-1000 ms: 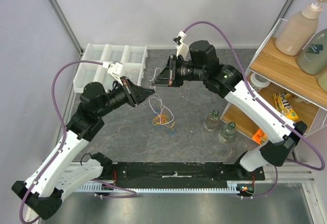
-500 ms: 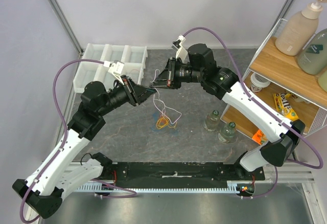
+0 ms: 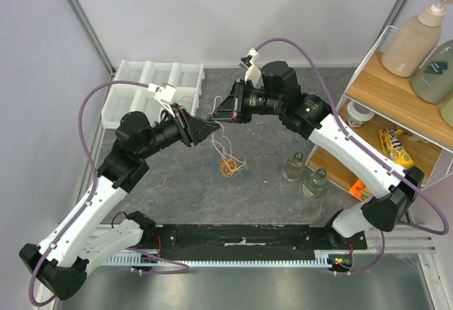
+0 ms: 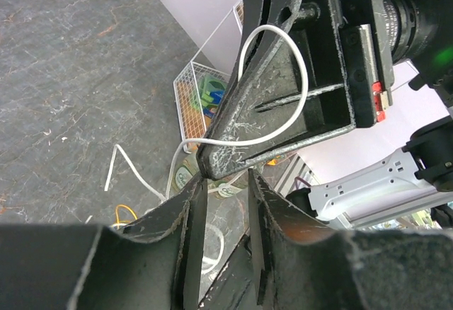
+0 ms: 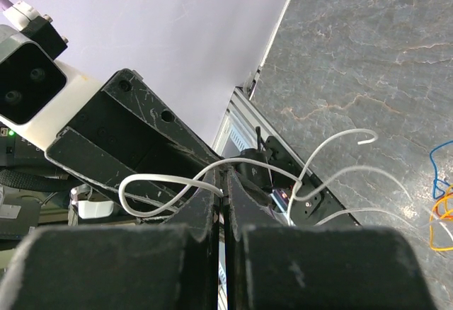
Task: Untangle the cables
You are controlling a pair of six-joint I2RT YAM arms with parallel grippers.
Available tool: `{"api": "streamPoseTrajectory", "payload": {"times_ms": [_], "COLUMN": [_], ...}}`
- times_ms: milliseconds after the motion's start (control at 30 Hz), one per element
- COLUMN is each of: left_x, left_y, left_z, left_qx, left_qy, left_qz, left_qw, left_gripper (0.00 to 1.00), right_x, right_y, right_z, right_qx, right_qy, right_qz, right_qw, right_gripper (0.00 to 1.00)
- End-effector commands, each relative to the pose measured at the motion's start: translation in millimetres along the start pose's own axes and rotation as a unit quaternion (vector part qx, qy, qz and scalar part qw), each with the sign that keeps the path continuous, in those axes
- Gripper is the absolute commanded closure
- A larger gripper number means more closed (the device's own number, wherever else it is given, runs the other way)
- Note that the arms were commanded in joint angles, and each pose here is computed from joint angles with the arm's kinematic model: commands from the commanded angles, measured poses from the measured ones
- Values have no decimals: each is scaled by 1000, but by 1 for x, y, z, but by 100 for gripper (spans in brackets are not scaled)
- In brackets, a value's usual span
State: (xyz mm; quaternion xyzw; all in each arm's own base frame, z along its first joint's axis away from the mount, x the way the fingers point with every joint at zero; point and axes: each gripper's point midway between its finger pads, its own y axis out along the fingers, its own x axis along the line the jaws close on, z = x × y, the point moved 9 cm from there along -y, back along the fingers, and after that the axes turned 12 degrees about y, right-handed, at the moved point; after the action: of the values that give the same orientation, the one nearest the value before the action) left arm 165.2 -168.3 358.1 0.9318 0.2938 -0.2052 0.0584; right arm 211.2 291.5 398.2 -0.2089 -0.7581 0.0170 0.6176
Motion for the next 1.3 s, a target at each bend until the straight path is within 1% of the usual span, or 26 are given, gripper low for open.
{"api": "streamPoseTrajectory", "payload": {"times_ms": [0, 100, 233, 300, 433, 500, 600, 667, 800, 933, 967, 1033, 1133, 1200, 1267], "left_x": [-7, -6, -9, -8, -6, -4, -1, -2, -9, -13, -14, -16, -15, -8, -2], "left_y": [4, 6, 9, 7, 11, 14, 19, 20, 7, -19, -25, -34, -40, -39, -33], "left_z": [-13, -12, -14, -14, -16, -18, -20, -21, -14, -3, -3, -2, -4, -2, -1], "left_qx": [-27, -26, -30, -32, -34, -39, -38, -32, 9, 35, 33, 30, 29, 46, 73], "left_qy": [26, 19, 19, 19, 17, 11, 3, 5, 20, 33, 35, 40, 46, 50, 68], "left_qz": [30, 35, 49, 44, 34, 25, 13, 16, 40, 17, 10, 1, -28, -57, -63], "left_qw": [999, 999, 998, 998, 999, 999, 999, 999, 999, 999, 999, 999, 998, 996, 993], "left_gripper": [63, 63, 63, 60, 59, 55, 53, 54, 54, 52, 50, 43, 9, 7, 6], "right_x": [13, 12, 8, 9, 13, 15, 16, 16, 15, 16, 16, 17, 19, 19, 22], "right_y": [-11, -10, -10, -10, -12, -14, -15, -16, -14, -14, -13, -12, -13, -15, -16], "right_z": [0, 1, -2, -1, -2, -2, -2, -2, -2, -3, -4, -4, -4, -3, -3], "right_qx": [-18, -15, -28, -27, -32, -32, -38, -40, -38, -39, -38, -35, -34, -35, -35], "right_qy": [-10, -9, -22, -21, -19, -15, -11, -11, -13, -20, -20, -23, -25, -25, -28], "right_qz": [-25, -24, -7, -9, -13, -20, -21, -20, -19, -19, -20, -21, -24, -25, -29], "right_qw": [999, 1000, 999, 999, 999, 999, 999, 999, 999, 999, 999, 999, 999, 999, 999], "right_gripper": [100, 100, 100, 100, 100, 100, 100, 100, 100, 100, 100, 100, 100, 100, 100]}}
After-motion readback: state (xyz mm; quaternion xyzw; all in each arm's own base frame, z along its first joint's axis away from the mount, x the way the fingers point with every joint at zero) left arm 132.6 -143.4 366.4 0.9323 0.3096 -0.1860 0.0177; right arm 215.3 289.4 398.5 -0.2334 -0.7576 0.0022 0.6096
